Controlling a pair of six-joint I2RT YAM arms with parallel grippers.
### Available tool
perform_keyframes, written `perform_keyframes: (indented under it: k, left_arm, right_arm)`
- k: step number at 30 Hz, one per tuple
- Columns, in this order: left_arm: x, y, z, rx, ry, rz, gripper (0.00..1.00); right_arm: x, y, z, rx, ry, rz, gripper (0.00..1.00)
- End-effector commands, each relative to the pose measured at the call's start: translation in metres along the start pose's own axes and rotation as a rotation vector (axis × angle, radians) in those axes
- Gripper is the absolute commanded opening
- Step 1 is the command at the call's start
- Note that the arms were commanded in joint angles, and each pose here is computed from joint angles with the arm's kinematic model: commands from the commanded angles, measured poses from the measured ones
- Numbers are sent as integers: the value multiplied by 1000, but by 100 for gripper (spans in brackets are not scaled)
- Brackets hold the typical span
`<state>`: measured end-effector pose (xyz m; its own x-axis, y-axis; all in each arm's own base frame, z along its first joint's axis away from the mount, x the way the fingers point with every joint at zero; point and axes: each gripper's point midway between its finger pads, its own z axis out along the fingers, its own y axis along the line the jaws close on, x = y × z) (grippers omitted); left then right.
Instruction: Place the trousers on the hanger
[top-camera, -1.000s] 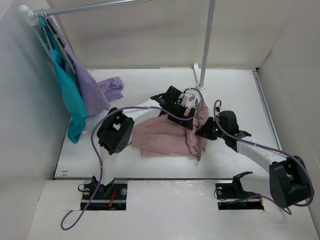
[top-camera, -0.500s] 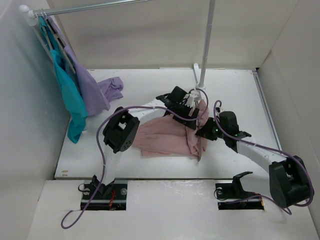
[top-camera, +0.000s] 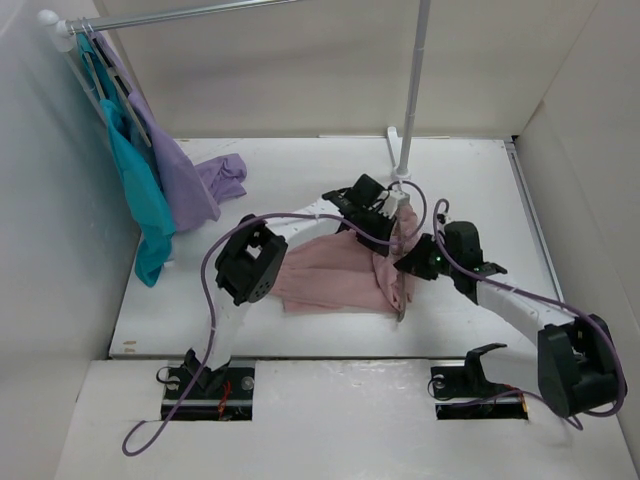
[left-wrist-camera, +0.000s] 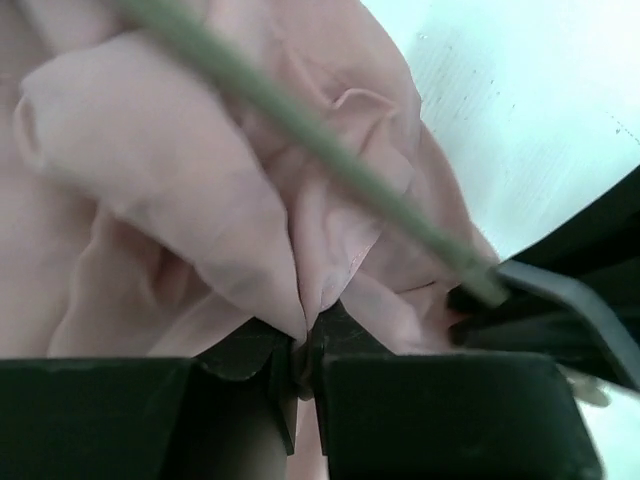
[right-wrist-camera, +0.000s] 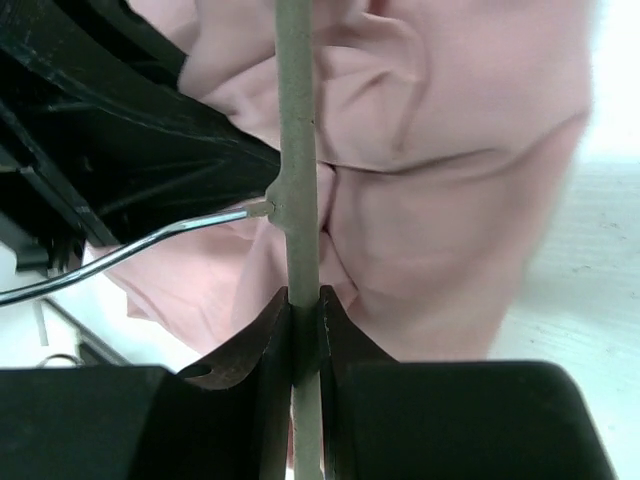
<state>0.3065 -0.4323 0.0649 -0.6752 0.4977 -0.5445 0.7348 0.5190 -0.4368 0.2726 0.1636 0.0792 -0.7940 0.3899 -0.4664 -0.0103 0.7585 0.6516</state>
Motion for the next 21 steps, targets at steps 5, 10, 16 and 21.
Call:
perform_keyframes:
  k: [5,10,16,21]
  left_arm:
    - [-26,-5,-80,20,-61,119,0]
    - [-39,-44,-135,144,-99,171,0]
    - [-93,-93,-179,239,-235,243,0]
    - [-113,-115,-212,254,-303,286,0]
  right_arm:
    - [-36,-12,-25,3,-141,101,0]
    - [-36,-24,-21,55,-143,137,0]
    - [-32,-8,-1,88,-121,132,0]
    - [-30,2,13,104,-106,127,0]
